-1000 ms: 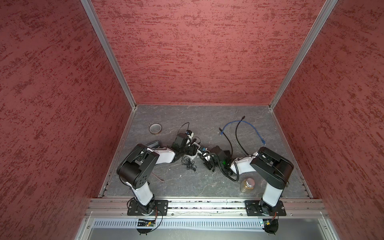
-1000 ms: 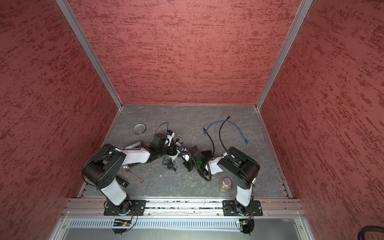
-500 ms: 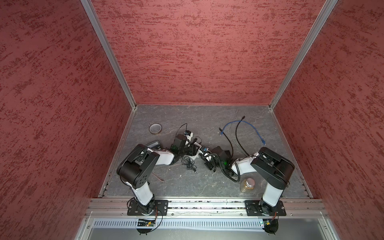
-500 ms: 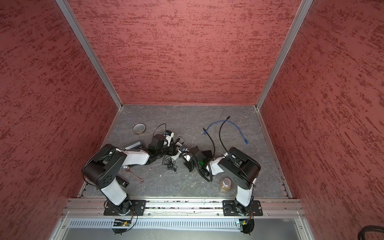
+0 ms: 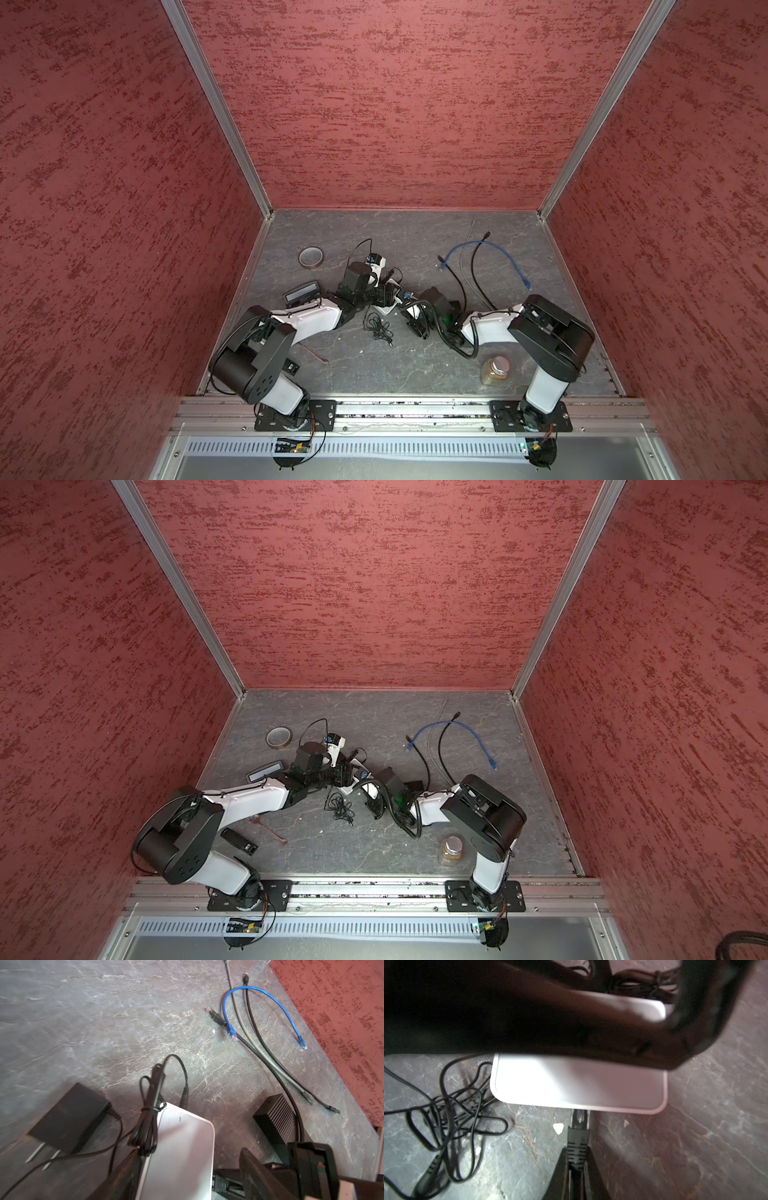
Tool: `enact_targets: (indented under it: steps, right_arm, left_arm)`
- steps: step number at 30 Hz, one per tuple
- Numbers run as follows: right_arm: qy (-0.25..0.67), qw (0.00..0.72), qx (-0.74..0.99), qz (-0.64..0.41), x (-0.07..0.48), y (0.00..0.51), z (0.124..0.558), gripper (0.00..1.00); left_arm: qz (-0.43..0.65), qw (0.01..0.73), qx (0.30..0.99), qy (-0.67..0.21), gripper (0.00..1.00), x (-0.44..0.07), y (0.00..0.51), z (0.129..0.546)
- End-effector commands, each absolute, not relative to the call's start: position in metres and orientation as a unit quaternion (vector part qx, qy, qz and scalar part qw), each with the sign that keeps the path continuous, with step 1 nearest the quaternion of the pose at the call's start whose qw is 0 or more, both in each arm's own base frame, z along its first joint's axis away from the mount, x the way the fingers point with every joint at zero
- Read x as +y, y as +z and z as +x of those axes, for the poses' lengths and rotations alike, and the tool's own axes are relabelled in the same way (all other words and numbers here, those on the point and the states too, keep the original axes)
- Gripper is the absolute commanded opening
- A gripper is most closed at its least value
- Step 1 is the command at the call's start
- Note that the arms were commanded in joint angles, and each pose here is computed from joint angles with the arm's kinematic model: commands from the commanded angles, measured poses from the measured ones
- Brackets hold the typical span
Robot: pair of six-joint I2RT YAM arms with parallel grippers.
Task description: Insert the plug into the switch port
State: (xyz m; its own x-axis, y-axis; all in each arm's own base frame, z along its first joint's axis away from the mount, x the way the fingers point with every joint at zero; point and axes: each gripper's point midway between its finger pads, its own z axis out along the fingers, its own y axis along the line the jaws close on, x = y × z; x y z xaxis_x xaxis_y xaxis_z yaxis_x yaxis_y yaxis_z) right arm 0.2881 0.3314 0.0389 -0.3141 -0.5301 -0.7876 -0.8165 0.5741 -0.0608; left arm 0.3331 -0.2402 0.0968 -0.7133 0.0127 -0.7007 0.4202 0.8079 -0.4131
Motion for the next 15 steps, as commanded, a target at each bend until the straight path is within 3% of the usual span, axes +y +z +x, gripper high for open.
enact_targets:
  steps: [1,5,15]
  right_arm:
    - [0.183,0.450,0.758,-0.435,0.352,0.084,0.307,0.00]
    - [0.179,0.449,0.756,-0.441,0.353,0.090,0.316,0.00]
    - [0.190,0.460,0.739,-0.454,0.379,0.108,0.358,0.00]
  left_arm:
    - [0.142,0.342,0.870,-0.326,0.83,-0.256,0.126,0.320]
    - [0.119,0.355,0.882,-0.286,0.88,-0.236,0.129,0.332]
    - [0.049,0.388,0.891,-0.230,0.86,-0.194,0.127,0.354]
